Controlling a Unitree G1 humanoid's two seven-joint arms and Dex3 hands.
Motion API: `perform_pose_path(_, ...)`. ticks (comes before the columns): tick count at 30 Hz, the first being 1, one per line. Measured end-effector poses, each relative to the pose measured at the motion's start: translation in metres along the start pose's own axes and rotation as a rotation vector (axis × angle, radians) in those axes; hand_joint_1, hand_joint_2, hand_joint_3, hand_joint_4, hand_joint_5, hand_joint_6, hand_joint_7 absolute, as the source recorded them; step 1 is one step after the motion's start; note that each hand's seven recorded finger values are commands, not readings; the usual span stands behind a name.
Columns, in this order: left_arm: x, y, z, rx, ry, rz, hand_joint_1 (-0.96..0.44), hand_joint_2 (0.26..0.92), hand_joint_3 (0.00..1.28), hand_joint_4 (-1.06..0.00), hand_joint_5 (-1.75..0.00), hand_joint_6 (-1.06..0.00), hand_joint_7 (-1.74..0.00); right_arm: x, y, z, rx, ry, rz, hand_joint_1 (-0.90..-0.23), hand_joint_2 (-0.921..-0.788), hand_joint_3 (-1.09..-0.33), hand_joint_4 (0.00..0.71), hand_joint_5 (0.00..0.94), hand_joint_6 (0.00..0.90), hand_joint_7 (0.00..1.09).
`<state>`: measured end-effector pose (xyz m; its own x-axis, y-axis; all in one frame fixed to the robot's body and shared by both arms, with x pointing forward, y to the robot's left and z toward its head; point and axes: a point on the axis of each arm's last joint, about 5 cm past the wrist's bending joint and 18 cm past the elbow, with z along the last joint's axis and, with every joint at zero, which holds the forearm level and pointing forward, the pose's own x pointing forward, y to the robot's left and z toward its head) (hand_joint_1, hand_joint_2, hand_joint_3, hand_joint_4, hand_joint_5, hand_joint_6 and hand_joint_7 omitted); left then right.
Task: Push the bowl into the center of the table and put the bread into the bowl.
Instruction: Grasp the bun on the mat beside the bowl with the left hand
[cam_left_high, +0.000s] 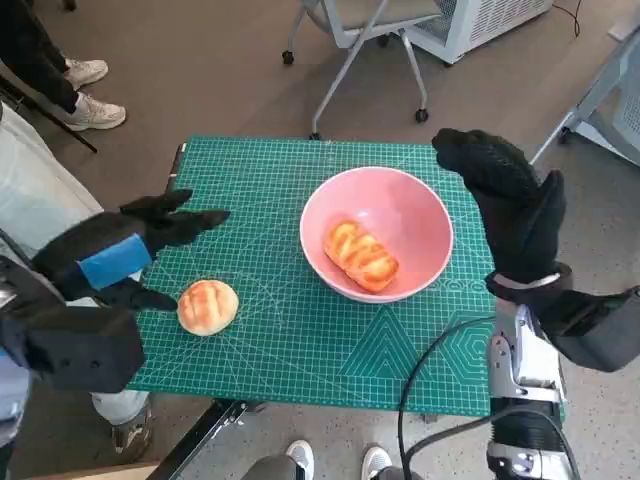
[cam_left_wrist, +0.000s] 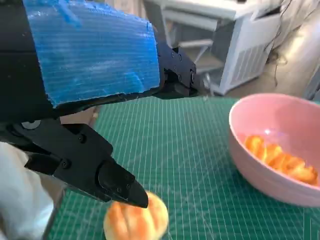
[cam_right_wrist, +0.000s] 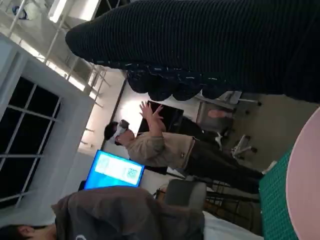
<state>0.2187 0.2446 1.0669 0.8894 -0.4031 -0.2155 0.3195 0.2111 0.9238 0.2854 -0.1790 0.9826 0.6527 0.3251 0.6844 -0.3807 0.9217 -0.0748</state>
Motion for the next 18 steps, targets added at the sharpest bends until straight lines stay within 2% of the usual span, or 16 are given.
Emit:
perform_pose_path(8,0.013,-0.017,0.004,-0.018,0.012,-0.090,-0.02,0.704,0.00,-0.11,-0.01,-0.29,0.00,-0.0008,-0.002,0.001,-0.005,0.001,0.010,-0.679,-0.921,-0.781,0.183,0.001,0.062,0.49)
perform_pose_path(18,0.024,-0.034,0.003,-0.004,0.056,-0.173,-0.09,0.710,0.00,-0.12,0.00,-0.28,0.00,-0.0020,-0.007,0.003,-0.019,0.001,0.009,-0.681,-0.921,-0.777,0.186,0.002,0.061,0.50)
